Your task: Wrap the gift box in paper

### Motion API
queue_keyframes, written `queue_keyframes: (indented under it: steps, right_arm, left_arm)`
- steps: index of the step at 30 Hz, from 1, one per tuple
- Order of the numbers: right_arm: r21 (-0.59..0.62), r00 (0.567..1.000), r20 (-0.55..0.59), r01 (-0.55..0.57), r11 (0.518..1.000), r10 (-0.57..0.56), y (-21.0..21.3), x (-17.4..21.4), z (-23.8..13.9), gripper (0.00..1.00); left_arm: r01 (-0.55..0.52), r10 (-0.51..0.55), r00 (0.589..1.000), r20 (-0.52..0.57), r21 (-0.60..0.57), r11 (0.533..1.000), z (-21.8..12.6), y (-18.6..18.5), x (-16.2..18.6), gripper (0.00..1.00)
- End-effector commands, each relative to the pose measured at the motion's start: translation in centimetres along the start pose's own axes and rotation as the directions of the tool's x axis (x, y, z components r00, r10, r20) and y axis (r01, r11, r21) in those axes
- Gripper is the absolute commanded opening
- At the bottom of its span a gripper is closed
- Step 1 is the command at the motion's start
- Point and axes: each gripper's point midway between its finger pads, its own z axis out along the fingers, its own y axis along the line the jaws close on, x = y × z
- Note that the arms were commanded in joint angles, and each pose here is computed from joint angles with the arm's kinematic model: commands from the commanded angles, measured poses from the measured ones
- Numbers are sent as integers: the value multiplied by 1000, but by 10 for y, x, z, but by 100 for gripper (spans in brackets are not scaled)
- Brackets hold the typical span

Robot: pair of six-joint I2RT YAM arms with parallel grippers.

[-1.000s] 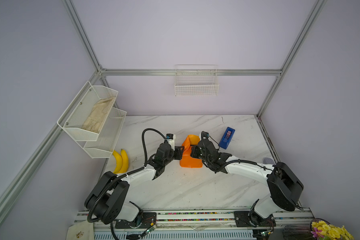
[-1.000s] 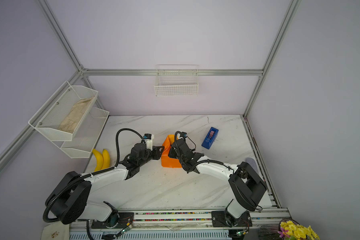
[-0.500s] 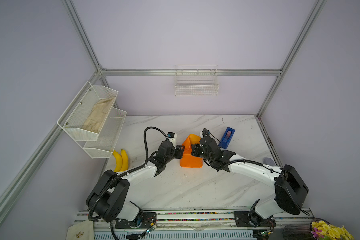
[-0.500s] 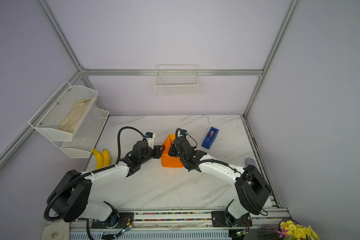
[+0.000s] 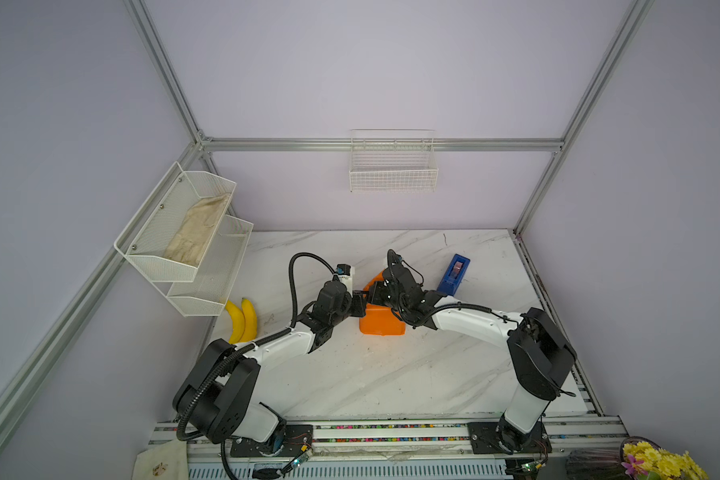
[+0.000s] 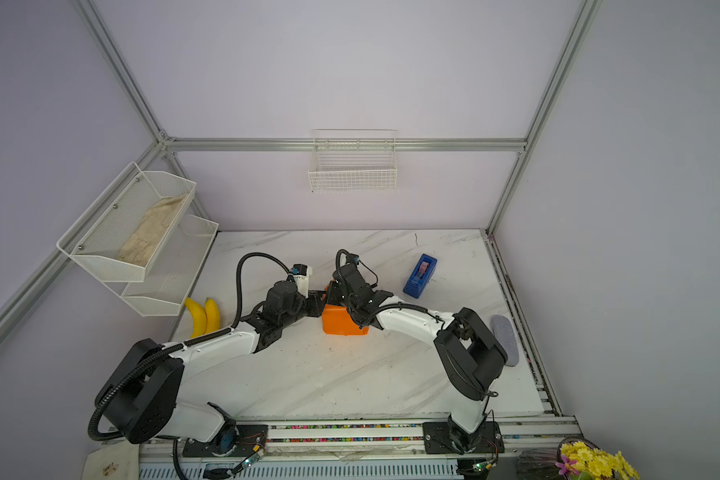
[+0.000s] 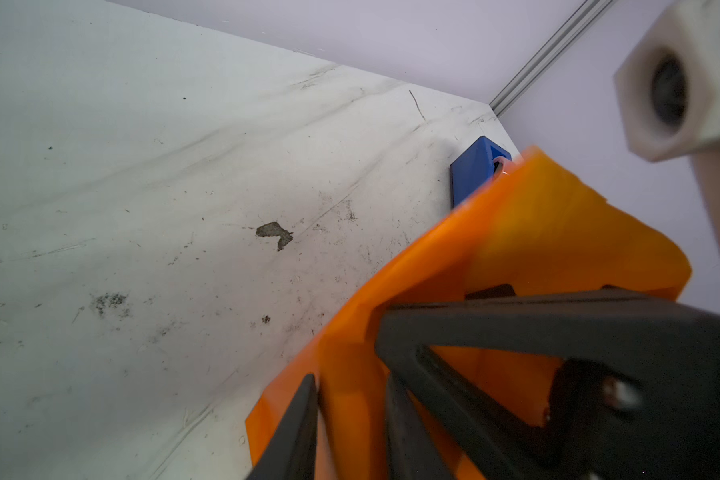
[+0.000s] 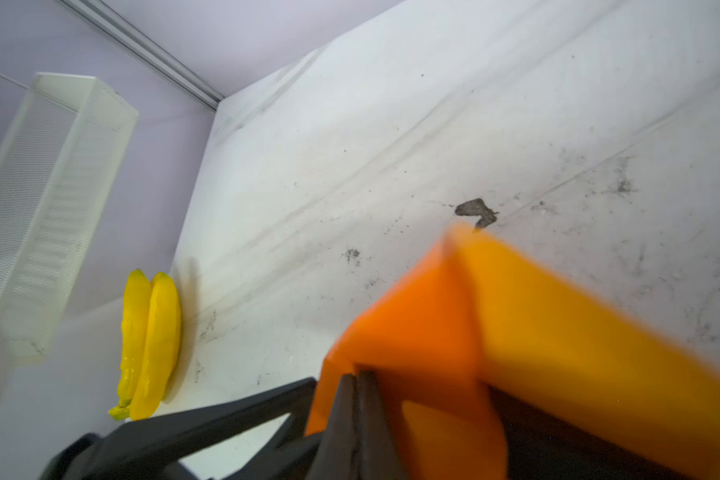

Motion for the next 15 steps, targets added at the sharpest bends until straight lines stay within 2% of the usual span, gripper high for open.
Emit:
queue_keyframes:
  steps: [1, 6, 15]
  right_arm:
    - [101, 999, -39, -1, 995, 5, -22, 18, 0, 0]
    - [204, 999, -42, 0, 979, 9, -54, 29, -12, 0]
    - [254, 998, -60, 5, 967, 10, -71, 39, -20, 0]
  left_arm:
    - [-33, -2, 956, -293, -115, 993, -1, 32, 85, 27]
    - [-28, -8, 956, -293, -120, 992, -3, 33, 87, 26]
    - [-20, -8, 963, -269, -104, 994, -6, 24, 73, 27]
